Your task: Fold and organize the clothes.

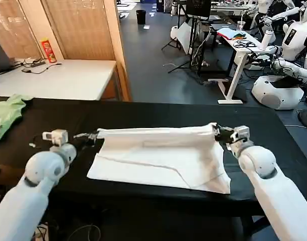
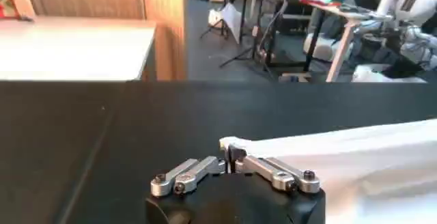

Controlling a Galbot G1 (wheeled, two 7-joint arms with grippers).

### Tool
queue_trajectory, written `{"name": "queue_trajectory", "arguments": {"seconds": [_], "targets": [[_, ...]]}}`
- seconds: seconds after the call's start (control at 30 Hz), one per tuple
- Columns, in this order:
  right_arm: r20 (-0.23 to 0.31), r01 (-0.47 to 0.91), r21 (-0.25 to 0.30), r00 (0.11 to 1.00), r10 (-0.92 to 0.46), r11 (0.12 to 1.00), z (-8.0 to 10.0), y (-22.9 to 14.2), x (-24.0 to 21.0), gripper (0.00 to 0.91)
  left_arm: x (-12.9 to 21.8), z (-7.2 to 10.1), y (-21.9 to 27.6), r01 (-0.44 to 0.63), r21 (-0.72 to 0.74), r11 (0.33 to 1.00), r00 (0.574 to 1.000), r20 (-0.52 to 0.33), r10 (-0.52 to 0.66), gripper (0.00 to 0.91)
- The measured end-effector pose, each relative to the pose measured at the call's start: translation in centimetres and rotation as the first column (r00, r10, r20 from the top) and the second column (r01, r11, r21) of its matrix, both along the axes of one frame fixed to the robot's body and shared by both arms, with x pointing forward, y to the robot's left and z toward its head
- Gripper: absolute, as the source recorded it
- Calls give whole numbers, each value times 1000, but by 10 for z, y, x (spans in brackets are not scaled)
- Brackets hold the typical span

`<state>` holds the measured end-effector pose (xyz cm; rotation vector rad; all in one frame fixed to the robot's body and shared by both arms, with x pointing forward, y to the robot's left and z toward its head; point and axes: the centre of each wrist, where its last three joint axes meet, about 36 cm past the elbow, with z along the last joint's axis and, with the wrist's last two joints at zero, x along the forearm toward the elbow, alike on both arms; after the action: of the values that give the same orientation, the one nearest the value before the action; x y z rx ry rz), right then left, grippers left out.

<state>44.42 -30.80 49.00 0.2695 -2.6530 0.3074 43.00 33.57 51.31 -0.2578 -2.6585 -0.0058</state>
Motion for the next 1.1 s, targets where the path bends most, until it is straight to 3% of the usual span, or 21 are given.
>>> {"name": "queue_trajectory", "arguments": {"seconds": [0.43,0.67,0.7,0.73,0.77,0.93,1.1], "targets": [[-110,-21,-40,994,16,999,-19,15,-56,39,-44,-24,9,-29,29,999,996,-78,31,127],[-120,-23,-39,993,18,999,-22,20,-67,59,-51,-36,9,-35,44,998,992,-121,40,137],[-121,-24,-37,992,19,999,-22,21,-68,127,-51,-38,10,-37,47,998,991,-124,43,137],[-122,-24,-36,992,20,999,-22,21,-69,653,-51,-39,10,-38,51,998,991,-129,44,429],[-122,-24,-35,992,20,999,-21,21,-70,878,-51,-40,10,-40,55,998,990,-134,47,878],[-122,-20,-22,992,17,1000,-16,18,-78,878,-56,-41,8,-33,79,996,990,-137,43,878],[-104,-6,23,995,8,1000,-2,13,-89,878,-63,-29,7,-32,81,996,993,-110,41,878]]}}
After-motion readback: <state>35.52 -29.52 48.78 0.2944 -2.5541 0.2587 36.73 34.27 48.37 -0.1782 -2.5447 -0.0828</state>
